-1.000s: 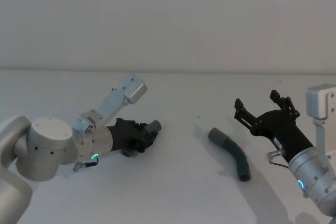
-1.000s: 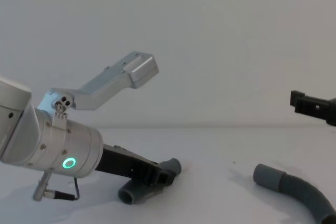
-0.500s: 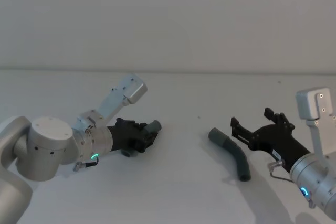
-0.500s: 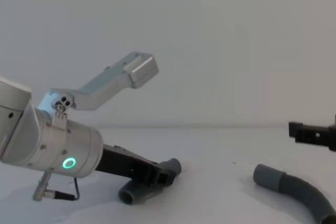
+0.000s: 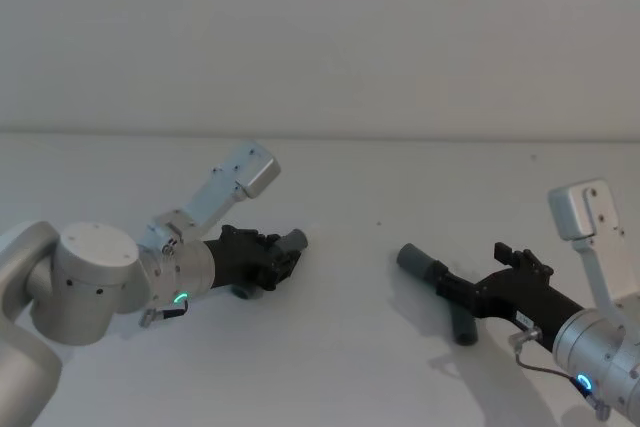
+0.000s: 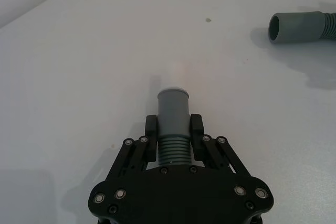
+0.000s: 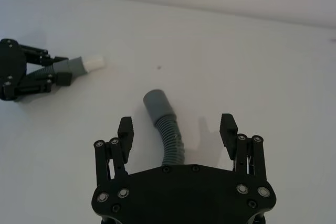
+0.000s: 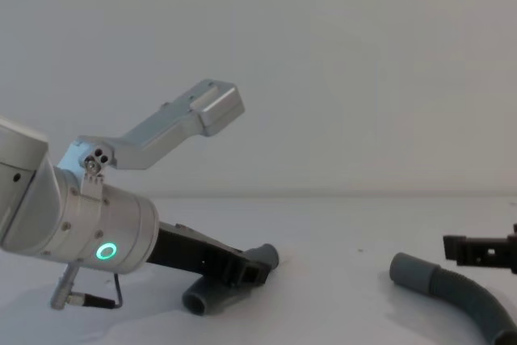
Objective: Use both hands to pick up one end of the pipe from the table, align the ends, and insert them.
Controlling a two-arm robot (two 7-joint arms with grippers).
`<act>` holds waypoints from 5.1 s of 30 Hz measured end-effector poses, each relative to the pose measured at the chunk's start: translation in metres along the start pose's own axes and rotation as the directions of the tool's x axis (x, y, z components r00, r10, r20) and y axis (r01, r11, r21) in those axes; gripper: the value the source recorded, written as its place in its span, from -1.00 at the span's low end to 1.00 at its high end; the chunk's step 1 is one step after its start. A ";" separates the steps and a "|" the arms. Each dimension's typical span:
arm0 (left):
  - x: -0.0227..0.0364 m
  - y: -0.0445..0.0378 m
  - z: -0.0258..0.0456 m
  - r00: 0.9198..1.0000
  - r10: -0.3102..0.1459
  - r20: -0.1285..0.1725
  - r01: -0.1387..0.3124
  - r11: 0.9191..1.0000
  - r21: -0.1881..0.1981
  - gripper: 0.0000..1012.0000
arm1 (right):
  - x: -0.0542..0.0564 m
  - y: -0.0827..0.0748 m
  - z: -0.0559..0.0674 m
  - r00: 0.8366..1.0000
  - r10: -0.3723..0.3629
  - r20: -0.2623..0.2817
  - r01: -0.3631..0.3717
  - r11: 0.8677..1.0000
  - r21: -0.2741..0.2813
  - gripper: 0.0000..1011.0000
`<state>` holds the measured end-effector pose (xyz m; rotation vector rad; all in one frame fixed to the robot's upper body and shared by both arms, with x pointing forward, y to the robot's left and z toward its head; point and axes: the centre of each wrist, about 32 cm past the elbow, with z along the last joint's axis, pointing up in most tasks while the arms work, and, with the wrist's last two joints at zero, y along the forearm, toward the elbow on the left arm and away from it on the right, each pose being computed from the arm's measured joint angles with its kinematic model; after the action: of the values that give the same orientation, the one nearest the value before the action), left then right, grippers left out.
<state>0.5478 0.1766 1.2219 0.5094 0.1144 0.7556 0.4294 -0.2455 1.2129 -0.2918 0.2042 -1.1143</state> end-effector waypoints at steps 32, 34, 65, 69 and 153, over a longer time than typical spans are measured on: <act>0.0000 0.0000 0.0000 1.000 0.000 0.000 0.000 1.000 0.000 -0.31 | -0.006 0.016 -0.005 0.999 -0.001 -0.038 -0.004 0.994 -0.109 0.97; 0.0000 0.0000 0.0000 1.000 0.000 0.000 0.000 1.000 0.000 -0.31 | -0.007 0.018 -0.005 0.999 -0.004 -0.039 -0.001 0.994 -0.112 0.97; 0.0000 0.0000 0.0000 1.000 0.000 0.000 0.000 1.000 0.000 -0.31 | -0.010 0.030 -0.009 0.999 -0.024 -0.046 0.017 0.990 -0.138 0.97; 0.0000 0.0000 0.0000 1.000 0.000 0.000 0.000 1.000 0.000 -0.31 | -0.011 0.032 -0.010 0.999 -0.023 -0.045 0.017 0.991 -0.135 0.96; 0.0352 0.0330 0.0418 0.974 -0.080 0.212 0.093 0.994 -0.056 -0.31 | 0.051 0.014 0.010 0.949 0.313 0.024 -0.314 0.939 0.139 -0.75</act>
<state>0.5644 0.2041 1.2772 0.5156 -0.0834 0.6147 0.4666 -0.2846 1.2168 -0.1274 0.1624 -0.8068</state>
